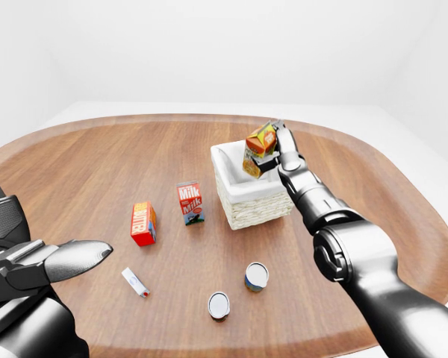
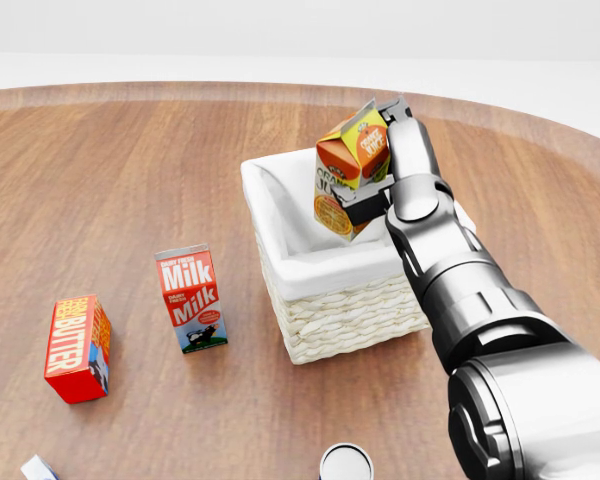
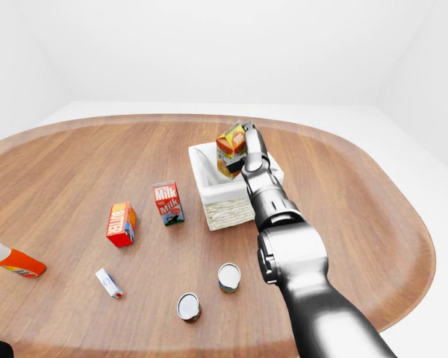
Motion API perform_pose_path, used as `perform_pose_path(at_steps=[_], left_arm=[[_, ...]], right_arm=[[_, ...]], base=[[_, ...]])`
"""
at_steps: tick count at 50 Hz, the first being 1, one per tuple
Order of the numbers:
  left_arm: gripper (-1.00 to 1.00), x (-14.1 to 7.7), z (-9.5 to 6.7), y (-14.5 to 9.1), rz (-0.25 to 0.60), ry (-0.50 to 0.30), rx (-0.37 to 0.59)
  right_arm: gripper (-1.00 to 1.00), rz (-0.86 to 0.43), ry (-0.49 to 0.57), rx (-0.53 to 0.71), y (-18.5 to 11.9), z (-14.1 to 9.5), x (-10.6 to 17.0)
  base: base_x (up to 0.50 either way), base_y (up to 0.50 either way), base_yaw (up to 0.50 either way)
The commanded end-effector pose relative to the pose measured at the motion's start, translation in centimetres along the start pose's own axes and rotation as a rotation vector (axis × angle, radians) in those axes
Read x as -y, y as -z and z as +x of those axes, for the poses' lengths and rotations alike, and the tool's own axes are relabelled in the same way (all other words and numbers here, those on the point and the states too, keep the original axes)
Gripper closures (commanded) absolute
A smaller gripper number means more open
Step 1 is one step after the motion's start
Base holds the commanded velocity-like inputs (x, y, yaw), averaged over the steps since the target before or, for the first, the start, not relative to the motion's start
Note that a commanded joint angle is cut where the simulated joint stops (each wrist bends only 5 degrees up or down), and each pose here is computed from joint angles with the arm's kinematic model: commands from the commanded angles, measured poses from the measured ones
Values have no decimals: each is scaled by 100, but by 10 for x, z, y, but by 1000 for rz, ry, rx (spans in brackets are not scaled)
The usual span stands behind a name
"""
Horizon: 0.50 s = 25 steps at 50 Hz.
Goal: Pick up the orange juice, and put it in the basket.
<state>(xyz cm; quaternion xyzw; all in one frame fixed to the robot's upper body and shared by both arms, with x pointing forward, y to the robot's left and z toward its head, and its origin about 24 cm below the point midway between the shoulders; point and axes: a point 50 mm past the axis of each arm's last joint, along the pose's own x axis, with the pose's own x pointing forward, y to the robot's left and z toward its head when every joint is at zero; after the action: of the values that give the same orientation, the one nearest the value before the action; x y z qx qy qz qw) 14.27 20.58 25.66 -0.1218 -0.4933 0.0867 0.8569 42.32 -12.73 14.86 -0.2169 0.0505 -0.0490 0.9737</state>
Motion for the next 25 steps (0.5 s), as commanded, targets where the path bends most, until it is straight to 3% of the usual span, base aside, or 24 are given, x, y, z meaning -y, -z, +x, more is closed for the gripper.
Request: perform_pose_path(at_steps=[1, 25], left_arm=[[-100, 0, 0, 0, 0, 0, 0], [-100, 0, 0, 0, 0, 0, 0]], right_arm=[[100, 32, 50, 17, -2, 0, 3], [100, 40, 51, 19, 4, -1, 0]], base=[[0, 0, 0], [0, 0, 0]])
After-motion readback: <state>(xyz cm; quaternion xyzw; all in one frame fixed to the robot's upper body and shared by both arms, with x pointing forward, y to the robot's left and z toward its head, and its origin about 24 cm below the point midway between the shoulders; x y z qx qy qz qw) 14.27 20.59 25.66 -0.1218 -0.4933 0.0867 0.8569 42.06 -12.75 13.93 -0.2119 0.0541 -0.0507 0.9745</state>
